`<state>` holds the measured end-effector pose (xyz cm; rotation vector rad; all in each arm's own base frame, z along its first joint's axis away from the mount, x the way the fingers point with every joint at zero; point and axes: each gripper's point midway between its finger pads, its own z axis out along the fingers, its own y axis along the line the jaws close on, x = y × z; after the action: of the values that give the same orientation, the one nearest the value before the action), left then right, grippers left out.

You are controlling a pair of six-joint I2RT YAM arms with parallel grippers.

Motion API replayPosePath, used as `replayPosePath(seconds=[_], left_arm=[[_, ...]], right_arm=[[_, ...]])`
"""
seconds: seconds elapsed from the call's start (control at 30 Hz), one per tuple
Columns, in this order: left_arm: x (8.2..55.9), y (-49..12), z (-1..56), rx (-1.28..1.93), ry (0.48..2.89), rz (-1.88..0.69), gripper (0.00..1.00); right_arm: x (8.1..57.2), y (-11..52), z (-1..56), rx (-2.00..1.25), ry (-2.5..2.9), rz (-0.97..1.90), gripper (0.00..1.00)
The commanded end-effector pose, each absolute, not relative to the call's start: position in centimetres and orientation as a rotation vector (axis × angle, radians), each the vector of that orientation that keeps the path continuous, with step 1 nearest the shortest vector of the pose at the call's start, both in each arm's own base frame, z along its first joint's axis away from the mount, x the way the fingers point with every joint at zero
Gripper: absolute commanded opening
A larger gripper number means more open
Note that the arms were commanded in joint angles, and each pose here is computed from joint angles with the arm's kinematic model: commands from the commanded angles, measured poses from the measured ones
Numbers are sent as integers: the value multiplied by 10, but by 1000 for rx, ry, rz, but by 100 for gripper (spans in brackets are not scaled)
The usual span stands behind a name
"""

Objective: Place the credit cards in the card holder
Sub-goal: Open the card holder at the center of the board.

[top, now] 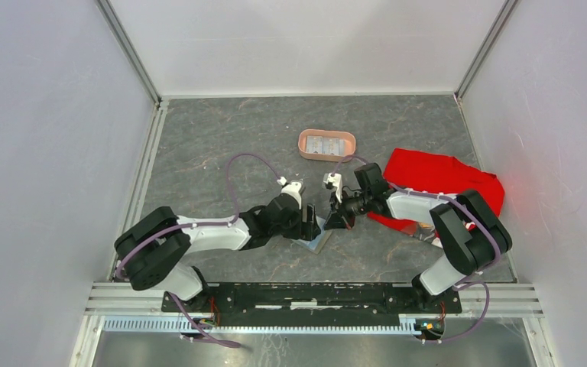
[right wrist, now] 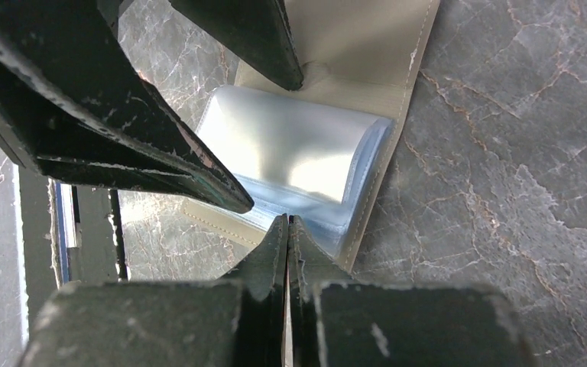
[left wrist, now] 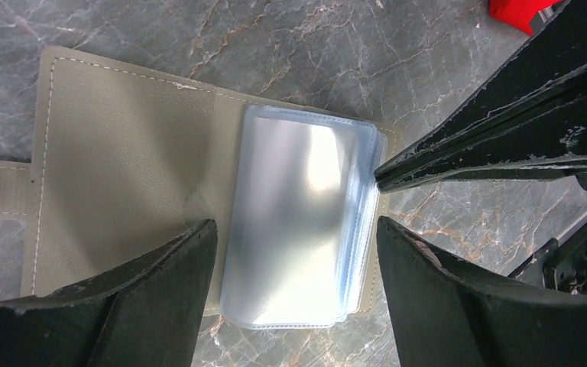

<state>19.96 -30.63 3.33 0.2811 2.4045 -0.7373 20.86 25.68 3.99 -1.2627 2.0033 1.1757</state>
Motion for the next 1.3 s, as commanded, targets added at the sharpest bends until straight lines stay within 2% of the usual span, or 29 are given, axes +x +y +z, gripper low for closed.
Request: replayPosePath(seconds=[0.0, 0.27, 0.93, 1.27], left_arm=[[176, -282, -9, 323, 2581, -586, 84], [173, -275, -23, 316, 2651, -454, 84], [169, -281, -35, 370, 2699, -365, 84], [165, -285, -44, 414, 2749, -285, 80]], right_arm=[[227, 261, 59, -1250, 1924, 1153, 0], [226, 261, 54, -1209, 1957, 1177, 0], [229, 254, 27, -1196, 2085, 1134, 0], [235, 259, 25, -1132, 2114, 1165, 0]])
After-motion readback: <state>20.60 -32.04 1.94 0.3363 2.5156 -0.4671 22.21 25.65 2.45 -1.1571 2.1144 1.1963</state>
